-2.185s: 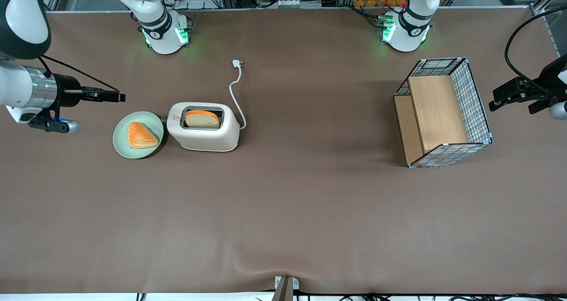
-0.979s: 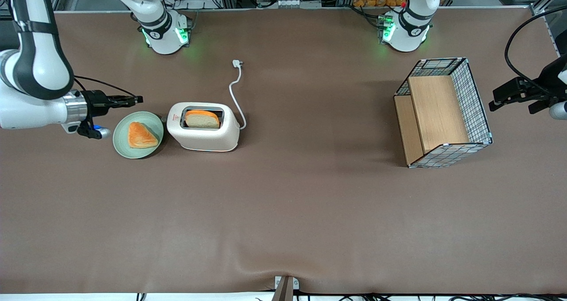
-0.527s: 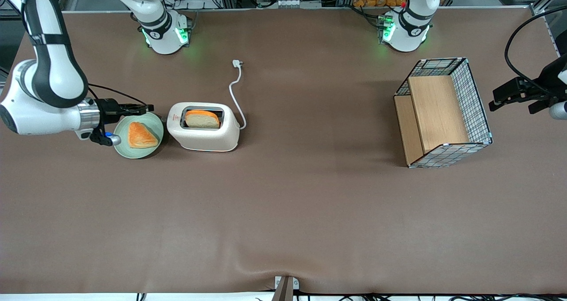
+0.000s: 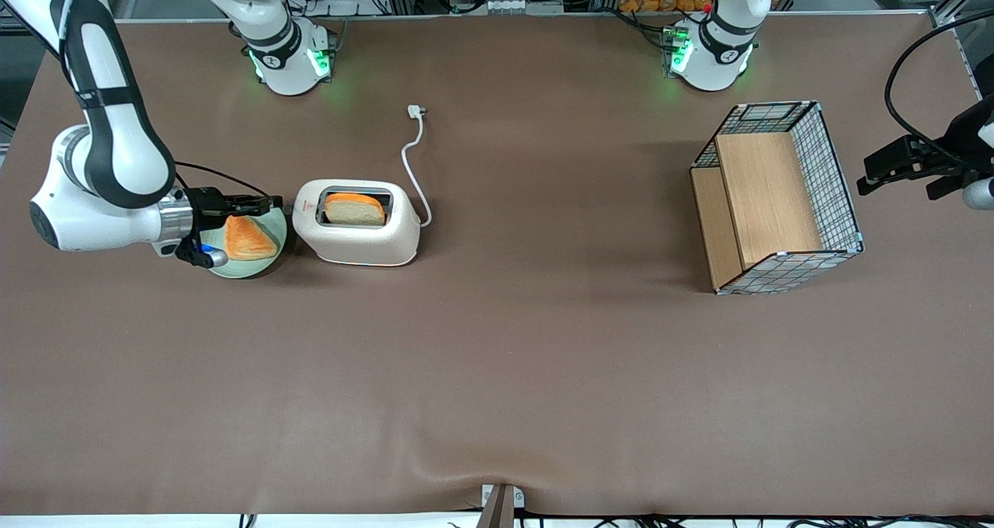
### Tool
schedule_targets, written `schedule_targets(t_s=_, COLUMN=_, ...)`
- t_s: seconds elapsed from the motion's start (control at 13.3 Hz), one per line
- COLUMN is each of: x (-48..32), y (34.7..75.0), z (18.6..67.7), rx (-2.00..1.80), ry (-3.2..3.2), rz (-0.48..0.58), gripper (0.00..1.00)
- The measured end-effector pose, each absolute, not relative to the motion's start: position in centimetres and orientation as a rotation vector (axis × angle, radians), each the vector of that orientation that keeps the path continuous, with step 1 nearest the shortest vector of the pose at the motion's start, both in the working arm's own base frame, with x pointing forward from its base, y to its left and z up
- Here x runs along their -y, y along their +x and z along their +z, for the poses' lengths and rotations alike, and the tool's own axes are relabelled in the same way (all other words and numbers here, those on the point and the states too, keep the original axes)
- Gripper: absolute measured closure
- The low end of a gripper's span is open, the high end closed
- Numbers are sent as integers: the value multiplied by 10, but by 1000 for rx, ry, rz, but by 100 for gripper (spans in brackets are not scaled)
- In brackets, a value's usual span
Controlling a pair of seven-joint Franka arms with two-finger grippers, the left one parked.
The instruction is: Press toaster button with right arm
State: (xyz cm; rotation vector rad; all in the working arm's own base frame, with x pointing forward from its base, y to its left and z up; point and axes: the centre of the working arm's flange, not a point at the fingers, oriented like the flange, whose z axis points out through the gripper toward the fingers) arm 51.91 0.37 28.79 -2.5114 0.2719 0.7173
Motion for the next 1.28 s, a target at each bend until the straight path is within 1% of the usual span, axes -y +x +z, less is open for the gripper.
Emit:
schedule_targets(t_s=0.45, x=-3, y=521, z=274, rx=-286, ry=-2514, rz=721, gripper=96)
schedule_targets(t_s=1.28, x=-5, y=524, z=230, rx=-300, ry=-2525, rz=729, gripper=96)
